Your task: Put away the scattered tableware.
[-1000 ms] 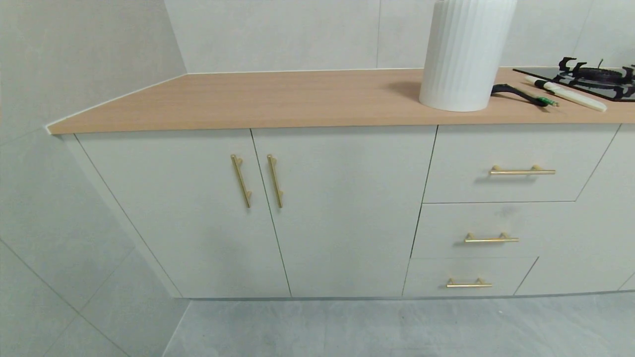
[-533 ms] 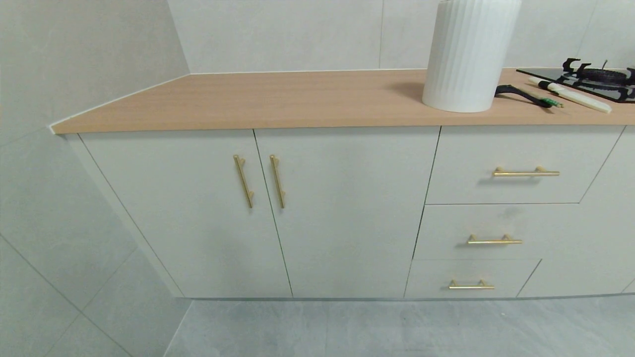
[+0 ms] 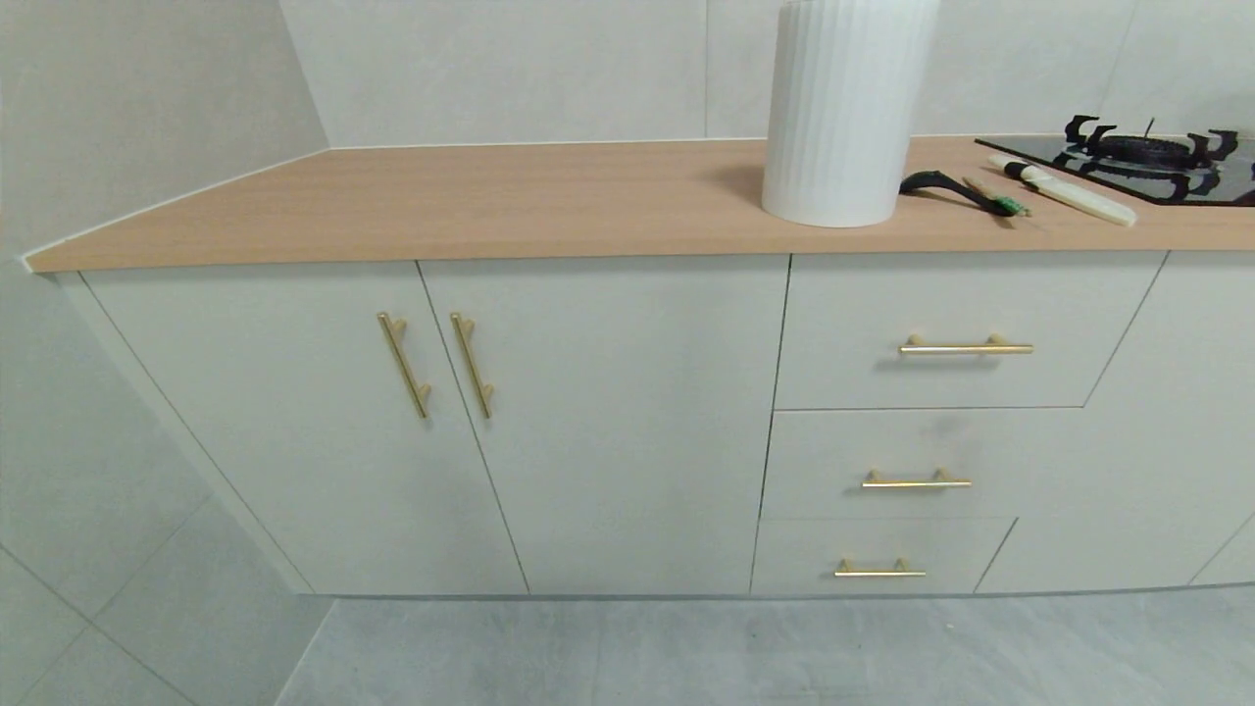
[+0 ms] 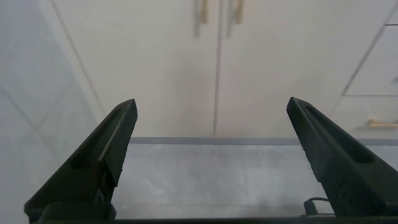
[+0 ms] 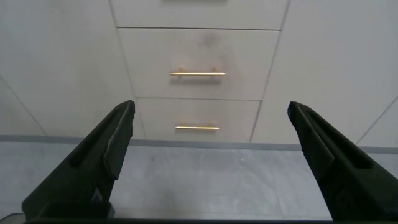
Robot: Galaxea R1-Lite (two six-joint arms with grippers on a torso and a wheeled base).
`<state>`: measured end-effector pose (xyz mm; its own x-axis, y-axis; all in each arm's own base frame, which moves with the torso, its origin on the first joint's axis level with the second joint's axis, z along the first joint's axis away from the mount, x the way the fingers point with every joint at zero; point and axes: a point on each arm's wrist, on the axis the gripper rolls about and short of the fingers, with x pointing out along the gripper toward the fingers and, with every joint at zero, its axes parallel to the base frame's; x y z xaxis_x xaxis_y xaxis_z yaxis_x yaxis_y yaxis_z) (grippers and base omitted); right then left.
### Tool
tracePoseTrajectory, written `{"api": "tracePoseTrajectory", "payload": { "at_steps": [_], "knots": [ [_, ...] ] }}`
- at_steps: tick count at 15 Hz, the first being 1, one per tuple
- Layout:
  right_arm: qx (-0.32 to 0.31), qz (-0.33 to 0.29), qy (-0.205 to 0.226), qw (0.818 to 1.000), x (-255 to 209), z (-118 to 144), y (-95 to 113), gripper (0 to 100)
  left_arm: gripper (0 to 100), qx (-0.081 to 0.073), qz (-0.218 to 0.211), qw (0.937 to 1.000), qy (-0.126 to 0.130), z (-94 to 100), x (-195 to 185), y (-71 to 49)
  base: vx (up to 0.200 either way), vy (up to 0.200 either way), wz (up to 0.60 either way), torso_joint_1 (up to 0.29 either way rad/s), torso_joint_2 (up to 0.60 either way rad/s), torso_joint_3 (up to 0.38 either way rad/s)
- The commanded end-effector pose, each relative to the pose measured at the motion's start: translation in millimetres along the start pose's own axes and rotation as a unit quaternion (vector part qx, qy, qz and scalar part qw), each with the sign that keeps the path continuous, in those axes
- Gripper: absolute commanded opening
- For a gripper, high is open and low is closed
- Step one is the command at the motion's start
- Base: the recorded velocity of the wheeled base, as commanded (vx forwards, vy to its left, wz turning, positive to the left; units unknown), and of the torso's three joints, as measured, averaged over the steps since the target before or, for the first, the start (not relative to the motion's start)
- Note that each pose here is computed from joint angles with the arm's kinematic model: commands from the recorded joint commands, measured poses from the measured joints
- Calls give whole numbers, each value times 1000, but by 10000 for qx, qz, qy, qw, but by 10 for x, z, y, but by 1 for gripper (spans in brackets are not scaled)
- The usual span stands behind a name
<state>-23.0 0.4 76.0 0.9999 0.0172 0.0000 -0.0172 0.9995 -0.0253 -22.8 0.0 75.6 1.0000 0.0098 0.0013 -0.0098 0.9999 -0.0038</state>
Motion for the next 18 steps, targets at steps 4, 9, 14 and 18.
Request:
{"api": "tracePoseTrajectory", "payload": {
  "at_steps": [4, 9, 14, 18],
  "knots": [
    [-4, -2, 8, 10000, 1, 0, 0, 100, 100, -4, 5, 10000, 6, 1, 1, 0, 0, -100, 0, 2, 1, 1],
    [-4, -2, 8, 10000, 1, 0, 0, 100, 100, -4, 5, 10000, 6, 1, 1, 0, 0, 0, 0, 0, 0, 0],
    [-4, -2, 8, 10000, 1, 0, 0, 100, 100, -4, 5, 10000, 6, 1, 1, 0, 200, 0, 0, -1, 1, 1],
    [-4, -2, 8, 10000, 1, 0, 0, 100, 100, -4, 5, 10000, -1, 2, 1, 0, 0, 0, 0, 0, 0, 0]
  ]
}}
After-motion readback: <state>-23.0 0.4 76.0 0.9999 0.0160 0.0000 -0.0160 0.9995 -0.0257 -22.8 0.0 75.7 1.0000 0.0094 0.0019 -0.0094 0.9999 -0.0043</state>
